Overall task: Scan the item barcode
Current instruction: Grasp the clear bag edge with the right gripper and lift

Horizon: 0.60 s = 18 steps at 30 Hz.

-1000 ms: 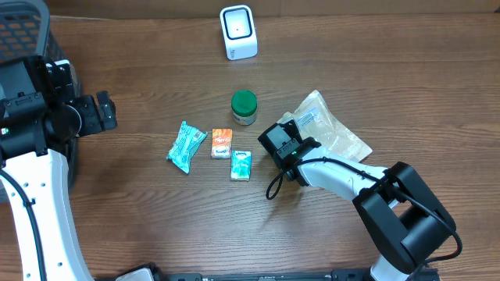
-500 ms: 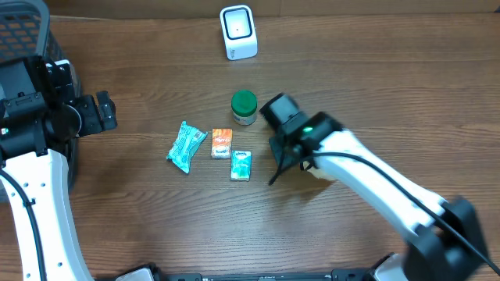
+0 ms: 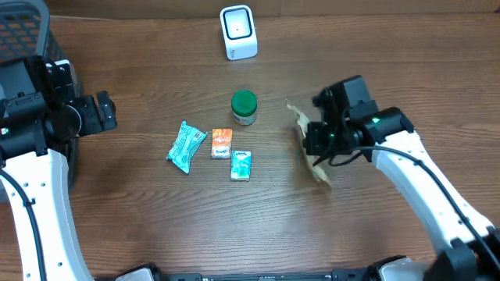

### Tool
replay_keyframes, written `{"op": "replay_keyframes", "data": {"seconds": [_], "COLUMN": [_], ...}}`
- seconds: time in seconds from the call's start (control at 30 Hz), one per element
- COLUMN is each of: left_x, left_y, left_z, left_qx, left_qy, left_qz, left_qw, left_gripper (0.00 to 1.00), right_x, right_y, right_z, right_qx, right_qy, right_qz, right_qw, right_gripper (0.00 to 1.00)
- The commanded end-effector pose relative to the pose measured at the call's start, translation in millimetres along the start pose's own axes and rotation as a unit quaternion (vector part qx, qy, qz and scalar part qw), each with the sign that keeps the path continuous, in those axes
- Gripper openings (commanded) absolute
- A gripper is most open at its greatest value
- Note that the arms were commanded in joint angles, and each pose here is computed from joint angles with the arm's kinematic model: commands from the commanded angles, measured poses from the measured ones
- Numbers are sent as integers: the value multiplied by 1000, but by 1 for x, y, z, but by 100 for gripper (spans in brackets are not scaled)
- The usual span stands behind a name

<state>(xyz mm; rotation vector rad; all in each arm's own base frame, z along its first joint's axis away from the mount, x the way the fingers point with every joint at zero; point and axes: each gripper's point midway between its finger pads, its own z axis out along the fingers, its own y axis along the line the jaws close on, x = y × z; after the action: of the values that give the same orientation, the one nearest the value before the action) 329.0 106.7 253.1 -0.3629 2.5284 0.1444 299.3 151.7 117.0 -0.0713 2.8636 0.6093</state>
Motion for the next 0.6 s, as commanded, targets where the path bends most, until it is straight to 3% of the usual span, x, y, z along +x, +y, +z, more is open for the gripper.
{"op": "replay_keyframes", "data": {"seconds": [0.0,0.27,0.57], "left_x": [-3,-3,-3], "left_y": [-2,-2,-2], "left_z": [0,0,0], "left_qx": [5,5,5], "left_qy": [-3,-3,-3], "left_qz": [7,7,7], "left_qw": [1000,1000,1000], "left_gripper": [100,100,100], "right_x": [16,0,0], "right_y": [-23,-63,-31], "right_z": [23,18,-4], "right_qx": [-5,8,-4], "right_qy": [31,6,21], "right_qz": [35,90,12], "right_qw": [999,996,1000], "right_gripper": [4,4,4]}}
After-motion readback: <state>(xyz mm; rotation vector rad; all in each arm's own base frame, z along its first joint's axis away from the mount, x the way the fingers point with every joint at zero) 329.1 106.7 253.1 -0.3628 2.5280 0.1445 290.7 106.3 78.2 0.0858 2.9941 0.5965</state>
